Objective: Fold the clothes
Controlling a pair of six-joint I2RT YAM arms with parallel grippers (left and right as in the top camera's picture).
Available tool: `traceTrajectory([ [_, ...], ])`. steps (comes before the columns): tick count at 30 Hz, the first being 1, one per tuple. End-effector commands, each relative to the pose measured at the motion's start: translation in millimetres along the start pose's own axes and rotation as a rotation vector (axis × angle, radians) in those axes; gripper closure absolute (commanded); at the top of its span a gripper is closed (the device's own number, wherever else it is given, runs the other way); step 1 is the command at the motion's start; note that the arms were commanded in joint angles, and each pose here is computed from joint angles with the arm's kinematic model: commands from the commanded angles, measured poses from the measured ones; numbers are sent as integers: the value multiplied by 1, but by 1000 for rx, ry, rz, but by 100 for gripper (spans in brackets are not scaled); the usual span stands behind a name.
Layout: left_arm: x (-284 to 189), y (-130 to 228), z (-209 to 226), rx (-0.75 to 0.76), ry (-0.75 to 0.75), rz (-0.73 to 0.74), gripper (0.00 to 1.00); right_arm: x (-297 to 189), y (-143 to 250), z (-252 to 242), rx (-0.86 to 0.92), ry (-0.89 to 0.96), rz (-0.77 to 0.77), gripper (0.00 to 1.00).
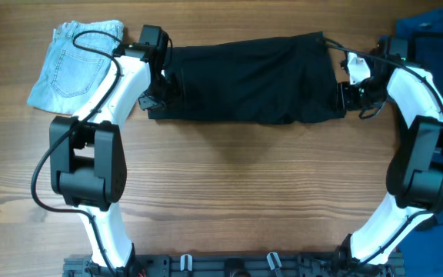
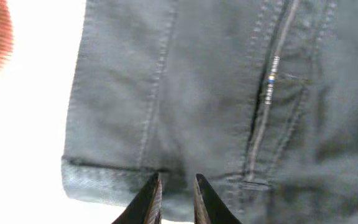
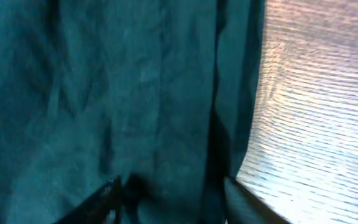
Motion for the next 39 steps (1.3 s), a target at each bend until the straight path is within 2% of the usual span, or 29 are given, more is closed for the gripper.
traceTrajectory([
  [1,-5,-7,18,-36,-84,-50,82,8,6,5,-2,-39,25,66],
  [3,2,-2,25,-46,-97,-29,82,8,9,6,3,-43,40,78],
  [4,9,1,29,-53,-100,-24,82,8,9,6,8,-42,40,89],
  [5,17,4,32,-56,-100,-24,83,8,10,4,26,-29,43,96],
  [9,46,10,47,-79,-95,-41,85,6,17,-23,82,161,89,96],
  [12,50,11,58,-104,-100,-35,86,1,17,-44,125,314,93,96],
  [16,50,9,62,-114,-100,-35,91,-1,14,-49,123,346,79,95],
  [17,50,9,62,-114,-100,-36,93,-1,15,-48,124,343,87,92],
  [20,40,2,48,-113,-23,-43,94,-25,-1,-36,146,291,61,67],
  [23,-10,-24,21,-98,105,-132,92,-82,-36,3,124,119,-68,50],
  [24,-32,-34,13,-88,135,-182,89,-96,-42,18,114,48,-104,50],
  [25,-58,-43,4,-73,170,-250,86,-102,-44,31,106,-26,-123,57],
  [26,-72,-49,-3,-63,197,-296,84,-102,-43,42,104,-93,-121,71],
  [27,-79,-53,-10,-51,221,-334,84,-97,-41,51,106,-149,-110,88],
  [28,-79,-58,-15,-41,233,-356,87,-86,-38,58,123,-198,-92,96],
  [30,-65,-65,-23,-30,243,-367,93,-64,-29,68,110,-236,-62,96],
  [33,-24,-88,-37,-16,279,-394,93,-16,-6,69,128,-227,-32,96],
  [36,12,-105,-44,-6,298,-427,95,29,19,44,255,-99,-45,96],
  [39,47,-110,-44,17,287,-421,96,60,73,19,420,80,35,96],
])
Point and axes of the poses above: each gripper's point midway between its finger pads, its own x axis out along the fingers, its own z axis along the line the jaws close on, y = z × x, the point moved 3 cm from there along -x, back along the fingers, and after that the axes turned 2 degrees about x, right-handed, at the moved point
